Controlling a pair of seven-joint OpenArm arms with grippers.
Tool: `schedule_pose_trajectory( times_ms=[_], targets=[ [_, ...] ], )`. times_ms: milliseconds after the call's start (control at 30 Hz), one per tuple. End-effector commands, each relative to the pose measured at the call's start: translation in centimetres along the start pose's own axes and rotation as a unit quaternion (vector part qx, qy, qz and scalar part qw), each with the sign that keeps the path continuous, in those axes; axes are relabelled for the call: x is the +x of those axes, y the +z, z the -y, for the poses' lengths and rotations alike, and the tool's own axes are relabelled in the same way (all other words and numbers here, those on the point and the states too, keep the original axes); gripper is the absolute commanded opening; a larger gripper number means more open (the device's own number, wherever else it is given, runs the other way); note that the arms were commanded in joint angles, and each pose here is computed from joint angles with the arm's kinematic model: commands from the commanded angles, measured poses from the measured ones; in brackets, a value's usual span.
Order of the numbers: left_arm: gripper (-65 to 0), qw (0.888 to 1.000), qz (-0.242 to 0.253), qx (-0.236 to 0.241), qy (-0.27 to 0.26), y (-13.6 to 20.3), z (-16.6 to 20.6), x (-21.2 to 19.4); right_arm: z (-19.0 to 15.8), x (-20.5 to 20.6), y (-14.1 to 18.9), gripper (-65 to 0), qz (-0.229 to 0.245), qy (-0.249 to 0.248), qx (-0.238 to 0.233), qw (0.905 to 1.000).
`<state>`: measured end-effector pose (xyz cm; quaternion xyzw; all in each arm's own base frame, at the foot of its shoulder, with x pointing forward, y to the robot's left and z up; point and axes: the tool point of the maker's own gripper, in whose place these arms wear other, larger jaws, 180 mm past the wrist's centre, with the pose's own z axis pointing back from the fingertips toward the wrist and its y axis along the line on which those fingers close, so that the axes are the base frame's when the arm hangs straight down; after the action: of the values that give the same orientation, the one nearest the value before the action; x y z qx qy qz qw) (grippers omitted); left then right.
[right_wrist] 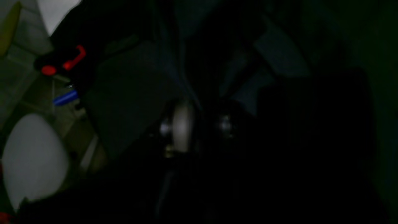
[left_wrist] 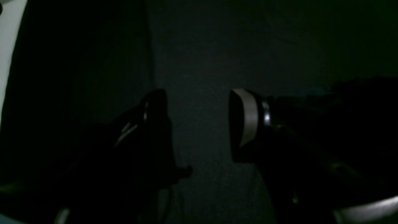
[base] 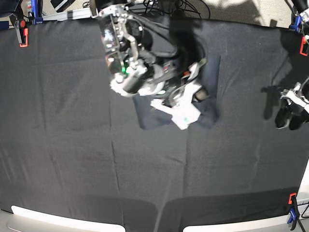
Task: Layout the t-shirt on the table in an organized manner, then fold the t-shirt properly
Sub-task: 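Fold the collar end with the right gripper onto the folded hem, then grasp the folded bundle with both grippers and fold it once more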
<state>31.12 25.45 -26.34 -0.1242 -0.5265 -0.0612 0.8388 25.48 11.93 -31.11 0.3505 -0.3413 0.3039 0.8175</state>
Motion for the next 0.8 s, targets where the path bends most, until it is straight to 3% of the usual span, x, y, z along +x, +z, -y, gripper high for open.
schedule_pose_trajectory(
  times_ms=[0,67,233,367,433,567,667,767],
  targets=[
    [-35.4,1.000,0.026,-0.004,-0.011,0.3,0.1,1.7,-1.3,2.1,0.1,-42.5,0.036,0.011,0.027,0.9989],
    [-35.4,1.000,0.027,-0.004,-0.011,0.3,0.1,1.7,-2.8,2.6,0.1,-37.5,0.048,0.005,0.059,0.9971],
    [-35.4,1.000,0.026,-0.004,-0.011,0.3,0.1,1.7,-6.4,4.6,1.1,-37.4,0.100,-0.012,0.161,0.9818],
    [-35.4,1.000,0.026,-0.004,-0.011,0.3,0.1,1.7,-6.7,6.0,1.9,-37.4,0.102,0.017,0.169,0.9801],
    [-35.4,1.000,0.028,-0.007,-0.009,0.3,0.2,1.8,-5.6,6.5,2.3,-37.4,0.092,0.044,0.143,0.9844],
    [-35.4,0.997,0.040,-0.055,0.027,0.5,1.9,2.0,-0.1,7.6,3.6,-37.5,0.088,0.076,0.022,0.9930],
    [-36.9,0.994,0.026,-0.096,0.044,0.6,3.6,1.2,4.4,8.1,5.1,-37.9,0.105,0.062,-0.059,0.9908],
    [-45.8,0.984,0.020,-0.167,0.060,1.1,6.9,0.5,7.5,8.8,7.0,-44.9,0.124,0.054,-0.103,0.9855]
  ],
)
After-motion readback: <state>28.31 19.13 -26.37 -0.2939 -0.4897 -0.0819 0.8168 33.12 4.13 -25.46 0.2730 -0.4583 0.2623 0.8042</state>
